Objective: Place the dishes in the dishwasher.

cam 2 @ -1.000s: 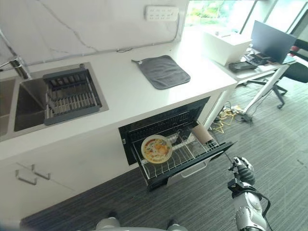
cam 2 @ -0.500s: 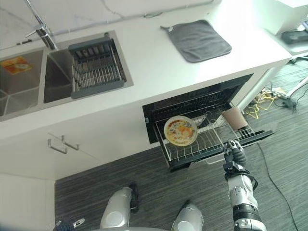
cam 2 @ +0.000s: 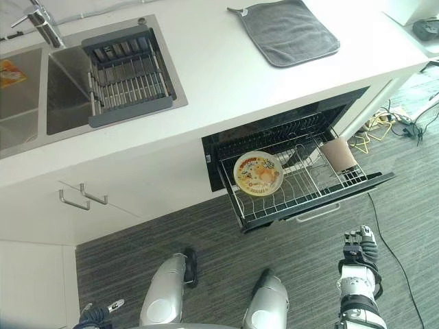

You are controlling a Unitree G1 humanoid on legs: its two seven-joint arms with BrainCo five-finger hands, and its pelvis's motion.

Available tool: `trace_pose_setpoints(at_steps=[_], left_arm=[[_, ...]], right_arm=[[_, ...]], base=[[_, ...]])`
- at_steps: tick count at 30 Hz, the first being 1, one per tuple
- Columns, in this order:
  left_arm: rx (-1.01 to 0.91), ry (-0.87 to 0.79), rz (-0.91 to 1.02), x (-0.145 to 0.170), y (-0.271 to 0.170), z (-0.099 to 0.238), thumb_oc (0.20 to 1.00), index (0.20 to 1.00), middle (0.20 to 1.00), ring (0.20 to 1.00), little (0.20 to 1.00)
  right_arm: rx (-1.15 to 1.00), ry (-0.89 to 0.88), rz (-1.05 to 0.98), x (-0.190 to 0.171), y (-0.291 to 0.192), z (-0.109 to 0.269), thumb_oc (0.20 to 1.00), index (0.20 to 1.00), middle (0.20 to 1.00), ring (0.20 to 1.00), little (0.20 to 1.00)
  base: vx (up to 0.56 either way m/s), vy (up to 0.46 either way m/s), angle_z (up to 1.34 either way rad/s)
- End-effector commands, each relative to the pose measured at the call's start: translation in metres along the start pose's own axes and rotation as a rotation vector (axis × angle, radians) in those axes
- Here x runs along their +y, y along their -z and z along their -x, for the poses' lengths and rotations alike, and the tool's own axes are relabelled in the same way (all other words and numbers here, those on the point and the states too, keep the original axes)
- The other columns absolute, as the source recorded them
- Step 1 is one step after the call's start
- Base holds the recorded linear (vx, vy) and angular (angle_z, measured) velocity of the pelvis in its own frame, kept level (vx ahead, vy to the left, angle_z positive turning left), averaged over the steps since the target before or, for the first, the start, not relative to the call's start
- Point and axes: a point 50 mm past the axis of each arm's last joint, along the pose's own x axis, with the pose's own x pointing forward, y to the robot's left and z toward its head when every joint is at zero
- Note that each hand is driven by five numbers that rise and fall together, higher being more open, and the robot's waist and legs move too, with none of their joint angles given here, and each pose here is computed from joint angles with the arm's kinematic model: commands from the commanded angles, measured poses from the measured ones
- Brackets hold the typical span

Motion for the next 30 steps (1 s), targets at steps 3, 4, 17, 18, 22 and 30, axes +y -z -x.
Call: trace_pose_setpoints(at_steps=[3, 4, 17, 18, 22, 30], left_arm=[[-0.007, -0.042, -0.022, 0.015, -0.004, -0.003, 1.0, 1.0, 1.0, 1.0, 1.0], [-0.01, -0.042, -0.023, 0.014, -0.006, -0.004, 1.0, 1.0, 1.0, 1.0, 1.0], [-0.018, -0.02, -0.086, 0.008, -0.013, -0.006, 1.0, 1.0, 1.0, 1.0, 1.0], [-0.017, -0.019, -0.087, 0.008, -0.013, -0.005, 1.0, 1.0, 1.0, 1.0, 1.0], [-0.021, -0.009, -0.096, 0.008, -0.013, -0.005, 1.0, 1.0, 1.0, 1.0, 1.0], [-0.034, 0.028, -0.117, 0.002, -0.015, -0.004, 1.0, 1.0, 1.0, 1.0, 1.0]], right_arm=[[-0.09, -0.076, -0.003, 0.014, -0.03, -0.009, 0.2, 0.2, 0.2, 0.2, 0.2], [-0.07, -0.08, 0.004, 0.014, -0.027, -0.009, 0.2, 0.2, 0.2, 0.2, 0.2], [0.166, -0.057, -0.008, 0.031, -0.004, -0.023, 0.2, 0.2, 0.2, 0.2, 0.2], [0.168, -0.067, -0.001, 0.036, -0.006, -0.025, 0.2, 0.2, 0.2, 0.2, 0.2], [0.167, -0.117, 0.056, 0.057, -0.015, -0.032, 0.2, 0.2, 0.2, 0.2, 0.2], [0.136, -0.225, 0.153, 0.103, -0.042, -0.041, 0.2, 0.2, 0.2, 0.2, 0.2]], base=[[0.0, 0.0, 0.0], [0.0, 0.0, 0.0], [0.02, 0.001, 0.03], [0.01, 0.027, 0.06], [0.0, 0.013, 0.0], [0.01, 0.021, -0.03]])
